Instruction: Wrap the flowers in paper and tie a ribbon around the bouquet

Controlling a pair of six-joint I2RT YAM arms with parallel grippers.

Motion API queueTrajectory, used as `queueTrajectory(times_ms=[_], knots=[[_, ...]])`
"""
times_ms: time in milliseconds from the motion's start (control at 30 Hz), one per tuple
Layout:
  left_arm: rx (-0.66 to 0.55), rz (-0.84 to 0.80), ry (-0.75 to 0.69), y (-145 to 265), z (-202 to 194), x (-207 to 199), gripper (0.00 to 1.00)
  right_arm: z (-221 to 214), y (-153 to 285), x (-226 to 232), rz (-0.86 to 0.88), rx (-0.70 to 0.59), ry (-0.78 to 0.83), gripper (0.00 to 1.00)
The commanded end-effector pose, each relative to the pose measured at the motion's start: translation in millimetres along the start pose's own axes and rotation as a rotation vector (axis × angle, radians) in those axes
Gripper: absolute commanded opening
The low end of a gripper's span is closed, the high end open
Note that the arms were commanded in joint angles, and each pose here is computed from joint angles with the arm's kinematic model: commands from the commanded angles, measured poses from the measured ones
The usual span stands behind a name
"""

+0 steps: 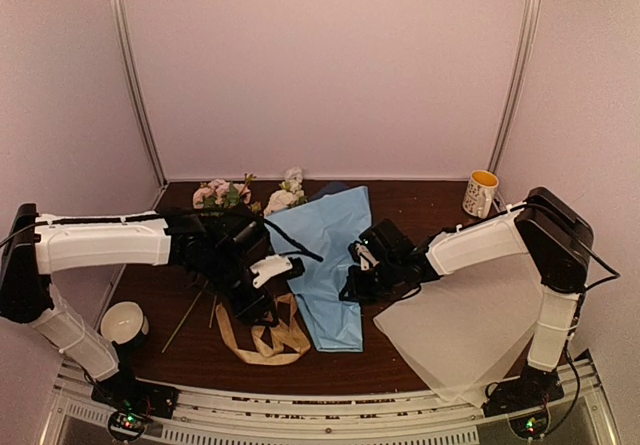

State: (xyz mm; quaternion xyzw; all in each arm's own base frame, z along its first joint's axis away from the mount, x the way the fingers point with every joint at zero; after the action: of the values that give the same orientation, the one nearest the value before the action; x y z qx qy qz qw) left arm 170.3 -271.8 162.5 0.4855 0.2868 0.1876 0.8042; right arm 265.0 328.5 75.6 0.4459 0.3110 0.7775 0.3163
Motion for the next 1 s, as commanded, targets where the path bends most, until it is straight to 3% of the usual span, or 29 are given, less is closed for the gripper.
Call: queueTrajectory(times_ms=[0,67,167,233,267,367,433,533,733,967], knots=[[0.011,-0.088,-0.201,16.3,-3.3,-52.1,0.51,-20.2,-11.0,-18.7,-0.097,0.081,0.009,0.00],[-0.022,-0.033,-0.123,20.7,-0.6,-35.4,0.43,-19.6,-10.7,-18.5,-0.098,0.077,0.010,0.00],[-0.039,-0.038,0.121,15.7,-8.3,12.3,0.24,-19.8,-11.0,-18.9,-0.099,0.078,0.010,0.00],[-0.023,0.005,0.228,10.5,-16.8,36.1,0.19,-20.9,-11.4,-19.6,-0.101,0.083,0.011,0.00],[-0.016,0.032,0.240,8.4,-19.5,40.5,0.19,-21.3,-11.0,-19.9,-0.103,0.084,0.013,0.00],[-0.009,0.050,0.273,1.9,-23.1,44.7,0.37,-22.5,-10.3,-20.9,-0.109,0.087,0.016,0.00],[0.024,0.051,0.295,-7.6,-27.3,47.4,0.41,-22.2,-11.2,-20.7,-0.109,0.087,0.017,0.00],[0.065,0.019,0.318,-25.1,-31.6,48.7,0.40,-22.7,-12.3,-21.6,-0.110,0.089,0.016,0.00],[0.006,0.091,0.357,-28.8,-25.8,58.9,0.46,-23.2,-12.4,-21.9,-0.113,0.092,0.020,0.00],[0.072,0.283,0.454,-46.7,-28.2,85.7,0.35,-23.5,-12.3,-22.8,-0.116,0.090,0.018,0.00]])
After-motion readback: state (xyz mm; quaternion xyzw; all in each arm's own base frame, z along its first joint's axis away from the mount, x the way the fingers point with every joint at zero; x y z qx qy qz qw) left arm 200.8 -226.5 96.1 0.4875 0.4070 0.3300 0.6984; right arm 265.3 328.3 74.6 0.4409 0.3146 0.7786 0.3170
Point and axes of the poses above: each gripper's point midway between its finger pads, its own y axis back along the fingers, its own x axis along the line the jaws close on, z = x × y, the point moved 6 cm from there along y, back along the fingers, and after that the axes turned 12 degrees about y, right-handed, at the moved point
